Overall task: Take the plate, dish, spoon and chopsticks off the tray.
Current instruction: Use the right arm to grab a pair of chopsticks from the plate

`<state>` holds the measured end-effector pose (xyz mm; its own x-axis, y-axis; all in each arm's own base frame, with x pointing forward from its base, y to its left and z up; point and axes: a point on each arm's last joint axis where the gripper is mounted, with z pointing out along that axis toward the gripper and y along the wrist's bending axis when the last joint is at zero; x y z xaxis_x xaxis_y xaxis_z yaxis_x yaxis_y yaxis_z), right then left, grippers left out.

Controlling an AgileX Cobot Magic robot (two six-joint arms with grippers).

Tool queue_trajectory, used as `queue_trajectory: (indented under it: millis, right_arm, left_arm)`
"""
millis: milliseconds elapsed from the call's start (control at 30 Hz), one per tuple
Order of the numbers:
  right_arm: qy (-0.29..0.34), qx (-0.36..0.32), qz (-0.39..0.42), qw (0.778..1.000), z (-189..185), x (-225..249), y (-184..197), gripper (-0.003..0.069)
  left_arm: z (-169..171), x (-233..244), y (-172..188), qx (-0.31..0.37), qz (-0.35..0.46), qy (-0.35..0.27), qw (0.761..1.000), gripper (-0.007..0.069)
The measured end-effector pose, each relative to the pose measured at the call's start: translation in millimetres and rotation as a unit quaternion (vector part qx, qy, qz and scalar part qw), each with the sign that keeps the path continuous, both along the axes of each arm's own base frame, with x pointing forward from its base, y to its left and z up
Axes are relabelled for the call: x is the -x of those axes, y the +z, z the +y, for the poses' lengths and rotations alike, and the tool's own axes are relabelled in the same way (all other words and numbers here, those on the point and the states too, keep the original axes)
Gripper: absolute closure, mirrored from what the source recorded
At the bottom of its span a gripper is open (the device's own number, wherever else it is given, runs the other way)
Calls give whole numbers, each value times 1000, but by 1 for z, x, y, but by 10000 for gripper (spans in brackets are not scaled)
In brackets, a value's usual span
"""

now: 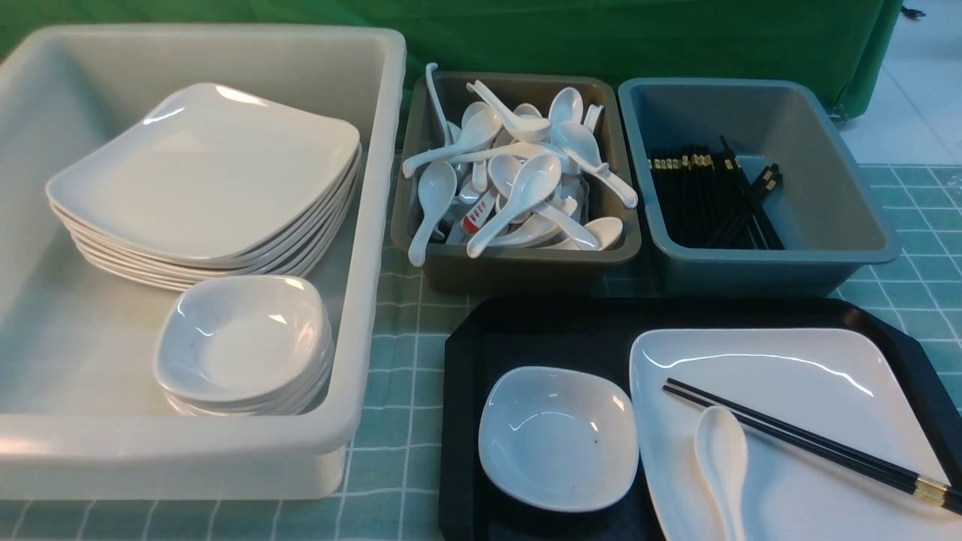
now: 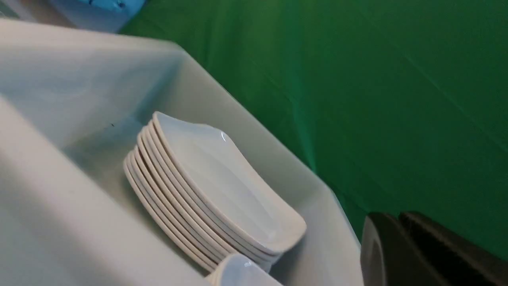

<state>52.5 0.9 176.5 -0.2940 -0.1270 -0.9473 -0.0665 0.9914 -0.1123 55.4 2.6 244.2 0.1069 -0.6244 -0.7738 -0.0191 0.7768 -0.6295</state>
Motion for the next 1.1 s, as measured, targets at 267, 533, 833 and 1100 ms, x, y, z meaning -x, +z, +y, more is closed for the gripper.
queue_trajectory:
  millis: [267,533,833,1100]
  right_arm:
    - [0,0,0,1000,0,0,0,417]
    - [0,0,-2,1000,0,0,0,417]
    - [-32,-296,-123,947,3,-4,26,424]
    - [46,-181,64,980,18,-15,87,468]
  left_arm:
    - [-31,-39,76,-227,146,-218,938,608]
    - [-73,-85,78,-285,145,-345,882,608]
    - [-93,-96,68,-300,150,-378,863,608]
    - [-95,-93,65,-314,159,-399,847,608]
